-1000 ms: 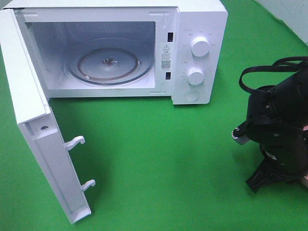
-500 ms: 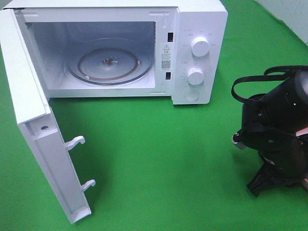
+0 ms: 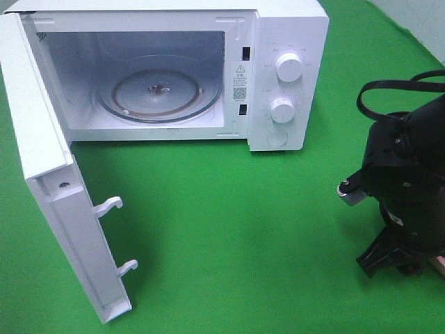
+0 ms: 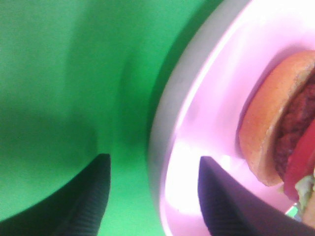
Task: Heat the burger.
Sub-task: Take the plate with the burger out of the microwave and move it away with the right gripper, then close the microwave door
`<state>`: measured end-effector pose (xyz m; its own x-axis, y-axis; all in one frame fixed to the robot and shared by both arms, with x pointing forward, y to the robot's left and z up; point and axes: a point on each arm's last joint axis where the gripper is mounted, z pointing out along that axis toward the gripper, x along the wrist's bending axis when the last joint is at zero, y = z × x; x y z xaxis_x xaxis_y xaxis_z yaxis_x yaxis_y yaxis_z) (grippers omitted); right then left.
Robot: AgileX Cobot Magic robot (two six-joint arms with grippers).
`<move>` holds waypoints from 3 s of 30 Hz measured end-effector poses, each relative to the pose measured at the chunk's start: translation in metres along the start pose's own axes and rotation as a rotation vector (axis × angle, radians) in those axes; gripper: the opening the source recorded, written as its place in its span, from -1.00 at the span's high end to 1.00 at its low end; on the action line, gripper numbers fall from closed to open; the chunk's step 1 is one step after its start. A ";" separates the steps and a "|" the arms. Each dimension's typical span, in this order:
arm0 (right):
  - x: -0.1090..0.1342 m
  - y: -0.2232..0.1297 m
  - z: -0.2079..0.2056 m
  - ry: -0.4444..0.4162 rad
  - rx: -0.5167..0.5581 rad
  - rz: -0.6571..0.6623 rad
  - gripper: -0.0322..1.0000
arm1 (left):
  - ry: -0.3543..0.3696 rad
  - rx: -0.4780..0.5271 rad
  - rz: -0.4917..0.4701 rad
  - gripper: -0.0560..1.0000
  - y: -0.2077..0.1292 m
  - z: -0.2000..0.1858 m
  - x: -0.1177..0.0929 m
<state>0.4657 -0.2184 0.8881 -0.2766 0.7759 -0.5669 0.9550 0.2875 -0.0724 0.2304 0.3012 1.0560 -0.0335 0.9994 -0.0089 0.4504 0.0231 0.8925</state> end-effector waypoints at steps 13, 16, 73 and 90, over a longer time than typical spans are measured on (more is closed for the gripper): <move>-0.026 -0.019 -0.054 0.192 -0.148 -0.007 -0.41 | 0.000 0.000 0.000 -0.98 0.000 0.000 0.000; -0.032 -0.024 -0.063 0.224 -0.185 -0.001 -0.50 | 0.000 0.000 0.000 -0.98 0.000 0.000 0.000; -0.095 -0.256 -0.108 0.394 -1.014 0.571 -0.55 | 0.000 0.000 0.000 -0.98 0.000 0.000 0.000; -0.094 -0.258 -0.109 0.378 -1.019 0.596 -0.55 | 0.000 0.000 0.000 -0.98 0.000 0.000 0.000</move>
<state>0.2339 -0.3045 1.0493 -0.0026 1.0000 -0.0081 0.4704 0.0084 0.8824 0.2304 0.3012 1.0560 -0.0335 0.9994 -0.0089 0.4504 0.0231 0.8925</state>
